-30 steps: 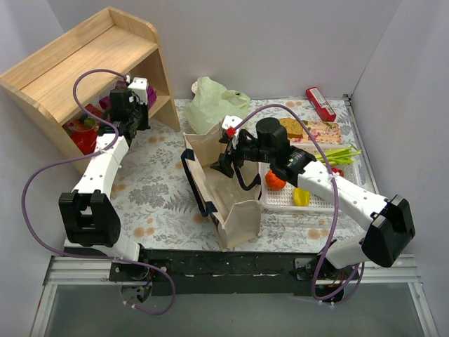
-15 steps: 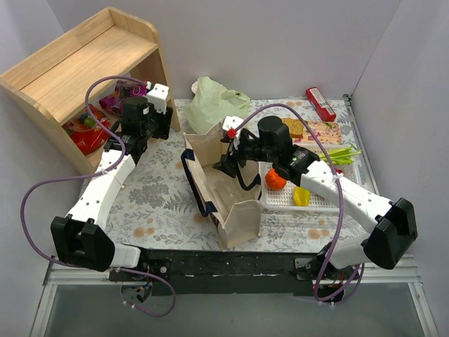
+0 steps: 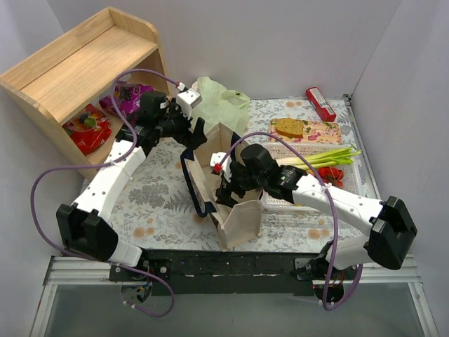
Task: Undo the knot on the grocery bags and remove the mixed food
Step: Pick up the bottle from the takeout bag.
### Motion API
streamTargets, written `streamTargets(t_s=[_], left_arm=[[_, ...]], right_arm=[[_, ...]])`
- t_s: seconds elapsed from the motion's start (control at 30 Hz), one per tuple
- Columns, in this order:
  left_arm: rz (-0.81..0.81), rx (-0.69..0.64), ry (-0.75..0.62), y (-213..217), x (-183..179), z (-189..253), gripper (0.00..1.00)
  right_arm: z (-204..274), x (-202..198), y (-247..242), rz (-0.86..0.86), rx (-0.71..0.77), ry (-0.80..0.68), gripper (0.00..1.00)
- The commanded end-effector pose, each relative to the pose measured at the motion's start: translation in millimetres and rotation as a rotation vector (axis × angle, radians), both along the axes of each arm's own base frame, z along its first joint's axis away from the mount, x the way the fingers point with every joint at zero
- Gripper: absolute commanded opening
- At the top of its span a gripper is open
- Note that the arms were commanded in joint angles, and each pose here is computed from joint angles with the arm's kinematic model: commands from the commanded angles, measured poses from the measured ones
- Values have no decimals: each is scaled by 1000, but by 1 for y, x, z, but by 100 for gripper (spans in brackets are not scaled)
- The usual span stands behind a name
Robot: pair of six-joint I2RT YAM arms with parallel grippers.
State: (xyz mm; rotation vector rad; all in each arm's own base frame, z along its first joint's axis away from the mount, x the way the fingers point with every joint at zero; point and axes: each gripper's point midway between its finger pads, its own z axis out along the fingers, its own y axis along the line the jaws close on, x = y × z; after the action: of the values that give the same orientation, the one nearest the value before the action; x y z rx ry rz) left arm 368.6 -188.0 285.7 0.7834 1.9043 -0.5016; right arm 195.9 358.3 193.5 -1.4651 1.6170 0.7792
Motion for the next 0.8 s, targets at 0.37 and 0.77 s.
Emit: streamTargets(t_s=[0.37, 0.77], left_arm=[[-220, 35, 165, -55, 7, -4, 0], [-447, -177, -182, -65, -127, 96, 0]], right_arm=[[-1, -12, -33, 5, -20, -94, 93], [1, 9, -49, -58, -65, -242, 91]])
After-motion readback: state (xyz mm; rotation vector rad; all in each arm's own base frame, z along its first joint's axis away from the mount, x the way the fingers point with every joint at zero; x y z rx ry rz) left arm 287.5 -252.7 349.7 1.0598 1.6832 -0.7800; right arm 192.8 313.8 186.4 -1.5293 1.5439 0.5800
